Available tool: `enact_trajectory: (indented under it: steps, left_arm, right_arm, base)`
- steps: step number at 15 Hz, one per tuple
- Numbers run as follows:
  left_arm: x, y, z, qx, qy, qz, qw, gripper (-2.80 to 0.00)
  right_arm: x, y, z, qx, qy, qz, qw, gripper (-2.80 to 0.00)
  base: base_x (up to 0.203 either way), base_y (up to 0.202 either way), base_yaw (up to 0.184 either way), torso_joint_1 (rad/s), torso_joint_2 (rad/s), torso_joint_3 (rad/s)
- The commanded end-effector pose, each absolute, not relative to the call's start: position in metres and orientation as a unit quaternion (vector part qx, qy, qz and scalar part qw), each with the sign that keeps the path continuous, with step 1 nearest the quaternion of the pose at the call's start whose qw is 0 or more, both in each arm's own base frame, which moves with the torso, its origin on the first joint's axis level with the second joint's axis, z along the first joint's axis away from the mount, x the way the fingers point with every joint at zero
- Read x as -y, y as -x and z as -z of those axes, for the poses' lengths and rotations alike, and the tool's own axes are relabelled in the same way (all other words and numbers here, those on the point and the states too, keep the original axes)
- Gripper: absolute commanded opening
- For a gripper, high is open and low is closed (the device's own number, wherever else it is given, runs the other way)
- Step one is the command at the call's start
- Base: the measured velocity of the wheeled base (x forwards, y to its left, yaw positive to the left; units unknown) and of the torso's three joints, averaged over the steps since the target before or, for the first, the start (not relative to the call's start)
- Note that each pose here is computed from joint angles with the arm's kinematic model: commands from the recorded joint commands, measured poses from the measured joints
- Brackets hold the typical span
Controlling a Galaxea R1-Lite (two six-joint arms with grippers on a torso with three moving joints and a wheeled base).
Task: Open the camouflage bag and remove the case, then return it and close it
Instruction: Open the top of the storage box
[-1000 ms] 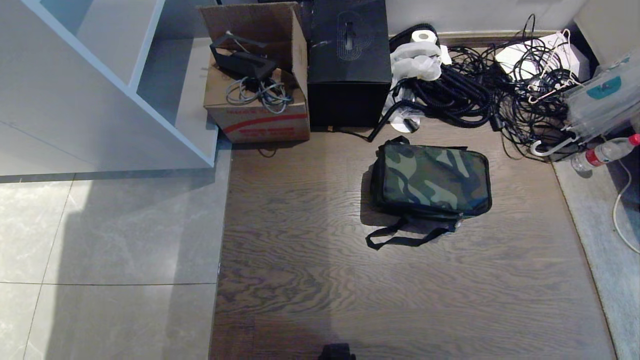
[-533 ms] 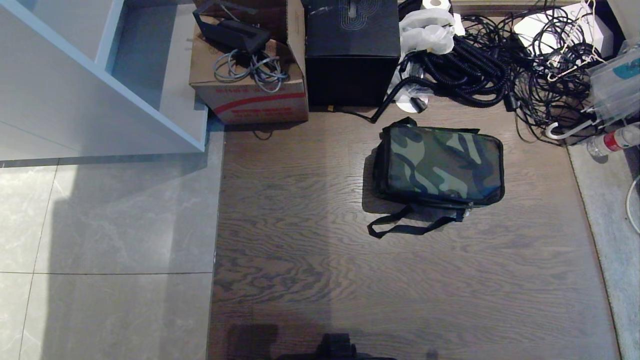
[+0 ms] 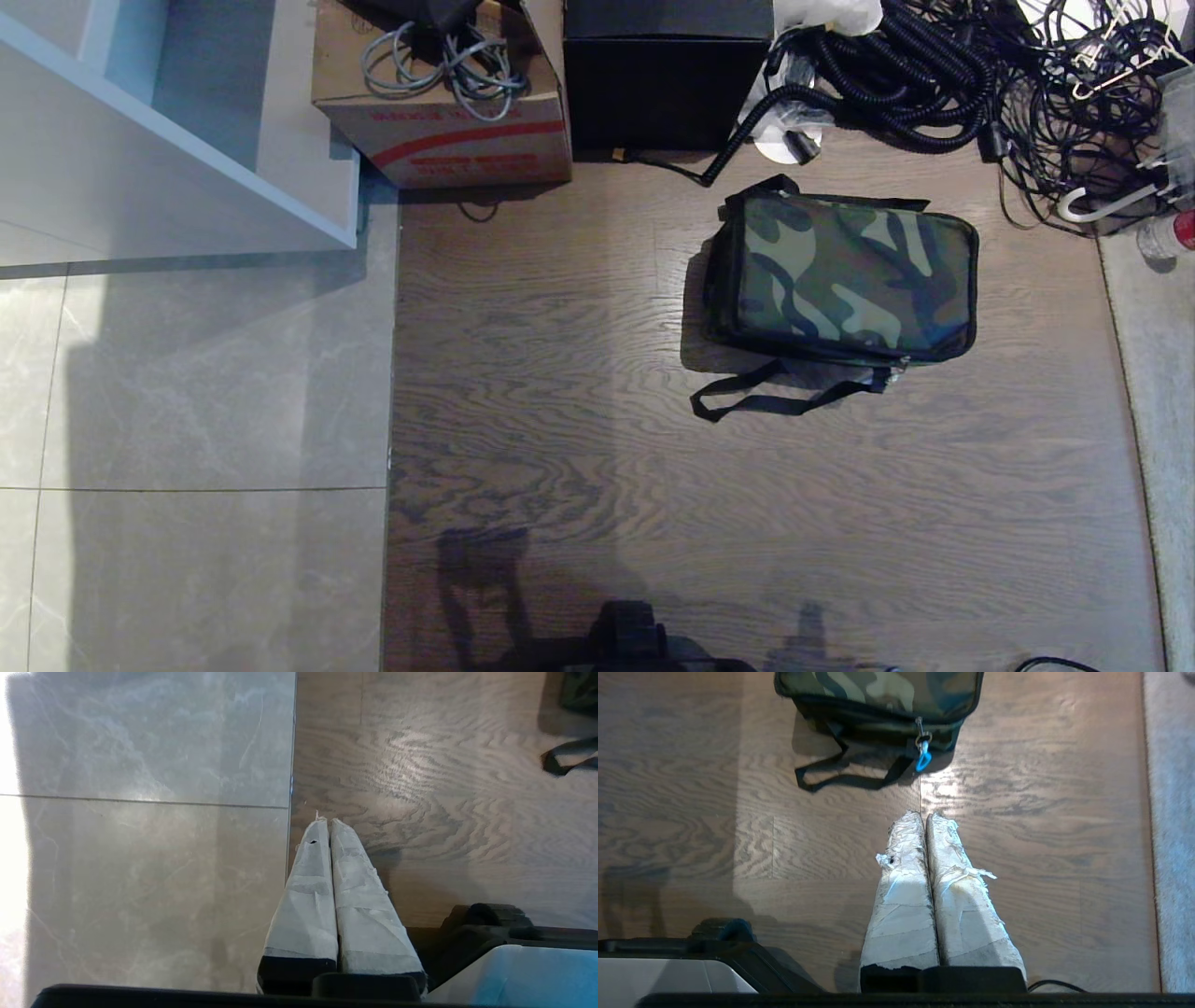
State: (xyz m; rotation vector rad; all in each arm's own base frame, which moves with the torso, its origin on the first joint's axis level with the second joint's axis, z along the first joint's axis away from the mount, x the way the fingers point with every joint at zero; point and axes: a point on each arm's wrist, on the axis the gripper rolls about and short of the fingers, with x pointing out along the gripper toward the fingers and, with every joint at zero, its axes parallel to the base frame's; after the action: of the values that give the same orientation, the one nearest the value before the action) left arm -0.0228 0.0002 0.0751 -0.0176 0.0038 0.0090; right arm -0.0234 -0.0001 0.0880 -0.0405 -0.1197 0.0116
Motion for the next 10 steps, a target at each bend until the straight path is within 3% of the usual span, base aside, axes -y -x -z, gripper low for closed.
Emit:
enact_trajectory:
  steps: [1,5,10]
  left_arm:
    - [-0.0002,0.0228,-0.0750,-0.002,0.008,-0.005,1.000,-2.80]
    - [-0.0002,0.0228,-0.0750,-0.002,0.007,-0.005,1.000,-2.80]
    - [-0.0002,0.0228,-0.0750,-0.002,0.007,-0.005,1.000,-2.80]
  right_arm:
    - [0.0001,0.0202,-0.0769,0.041,0.021,-0.006,0.999,-2.80]
    - [0.0001,0.0202,-0.0769,0.041,0.021,-0.006,0.999,-2.80]
    - [0.0001,0.0202,-0.0769,0.041,0.021,-0.006,0.999,-2.80]
  base:
    - [0.000,0.000,0.000,0.006,0.01,-0.212]
    - [0.000,0.000,0.000,0.003,0.00,-0.152]
    - [0.000,0.000,0.000,-0.001,0.00,-0.017]
